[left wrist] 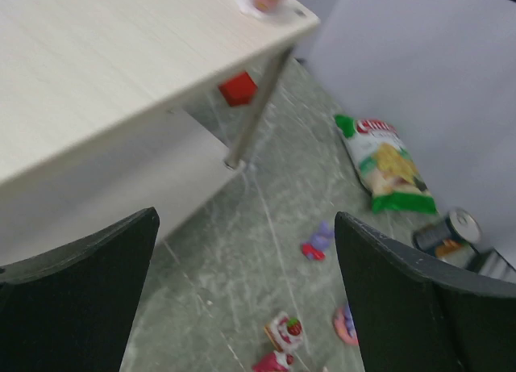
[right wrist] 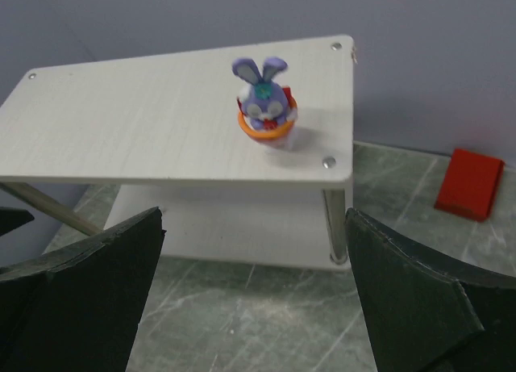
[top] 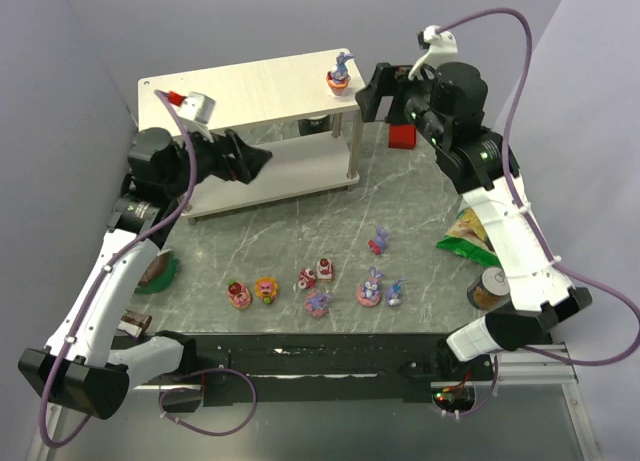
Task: Place and organize the plastic toys onto the shelf
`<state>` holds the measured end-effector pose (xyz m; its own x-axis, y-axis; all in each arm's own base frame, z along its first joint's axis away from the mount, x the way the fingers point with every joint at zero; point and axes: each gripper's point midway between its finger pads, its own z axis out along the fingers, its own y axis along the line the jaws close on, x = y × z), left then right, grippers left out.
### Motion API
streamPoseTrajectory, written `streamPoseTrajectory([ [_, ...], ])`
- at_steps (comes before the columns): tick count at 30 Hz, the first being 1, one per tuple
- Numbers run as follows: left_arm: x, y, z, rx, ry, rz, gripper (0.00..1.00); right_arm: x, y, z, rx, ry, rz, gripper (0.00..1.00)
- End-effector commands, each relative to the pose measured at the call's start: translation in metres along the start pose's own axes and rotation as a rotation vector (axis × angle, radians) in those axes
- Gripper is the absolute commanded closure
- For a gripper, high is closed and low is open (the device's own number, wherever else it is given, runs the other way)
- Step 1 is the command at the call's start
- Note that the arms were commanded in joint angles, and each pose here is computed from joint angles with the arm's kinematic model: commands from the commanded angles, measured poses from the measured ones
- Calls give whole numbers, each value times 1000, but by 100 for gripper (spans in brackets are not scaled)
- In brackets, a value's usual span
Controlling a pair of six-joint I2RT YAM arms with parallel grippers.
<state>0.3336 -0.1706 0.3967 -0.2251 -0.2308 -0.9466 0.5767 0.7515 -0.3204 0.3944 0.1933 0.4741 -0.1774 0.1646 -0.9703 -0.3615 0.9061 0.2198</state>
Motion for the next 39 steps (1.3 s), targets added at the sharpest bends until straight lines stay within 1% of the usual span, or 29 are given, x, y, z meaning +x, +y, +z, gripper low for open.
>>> streamPoseTrajectory([
  [1, 37, -42, -3, 152, 102, 54, 4, 22, -25, -29, 122, 41, 54, 0],
  [2, 47, -49, -2, 168, 128, 52, 4, 30, -29, -31, 141, 54, 61, 0],
  [3, 60, -65, -1, 212, 160, 58, 4, 47, -36, -32, 171, 88, 61, 0],
  [5, 88, -79, -2, 264, 227, 46, 4, 56, -38, -41, 179, 101, 85, 0],
  [6, 102, -94, -5, 306, 261, 42, 3, 71, -42, -42, 186, 135, 88, 0],
  [7, 119, -97, -8, 322, 306, 35, 2, 75, -42, -46, 188, 141, 104, 1],
  [9, 137, -115, -17, 378, 354, 38, 1, 90, -45, -49, 200, 177, 110, 1],
  [10, 152, -117, -22, 388, 389, 31, 3, 92, -45, -52, 203, 177, 118, 1],
  [11, 160, -122, -27, 404, 402, 30, 5, 95, -47, -54, 209, 187, 120, 1],
  [12, 171, -133, -33, 437, 426, 28, 7, 99, -48, -55, 215, 195, 120, 1],
  [13, 190, -133, -37, 439, 467, 24, 9, 99, -49, -57, 218, 193, 120, 1],
  [14, 197, -136, -39, 438, 469, 29, 12, 100, -49, -59, 220, 197, 115, 1],
  [15, 209, -144, -44, 458, 495, 32, 13, 100, -51, -61, 227, 194, 112, 1],
  [18, 241, -144, -52, 439, 578, 50, 19, 102, -54, -64, 236, 194, 113, 1],
  [23, 255, -149, -58, 456, 620, 60, 28, 112, -54, -66, 239, 218, 133, 2],
  [27, 287, -144, -60, 434, 697, 50, 31, 118, -56, -69, 244, 230, 138, 2],
  [31, 306, -135, -49, 359, 703, 70, 36, 126, -57, -72, 252, 246, 143, 2],
  [32, 308, -134, -48, 354, 702, 72, 40, 128, -58, -73, 255, 253, 145, 2],
  [33, 310, -134, -46, 349, 702, 75, 41, 130, -58, -73, 255, 256, 151, 2],
  [35, 315, -135, -43, 349, 710, 71, 43, 133, -57, -74, 250, 262, 157, 3],
  [39, 331, -137, -43, 342, 738, 74, 44, 137, -59, -78, 260, 265, 162, 3],
])
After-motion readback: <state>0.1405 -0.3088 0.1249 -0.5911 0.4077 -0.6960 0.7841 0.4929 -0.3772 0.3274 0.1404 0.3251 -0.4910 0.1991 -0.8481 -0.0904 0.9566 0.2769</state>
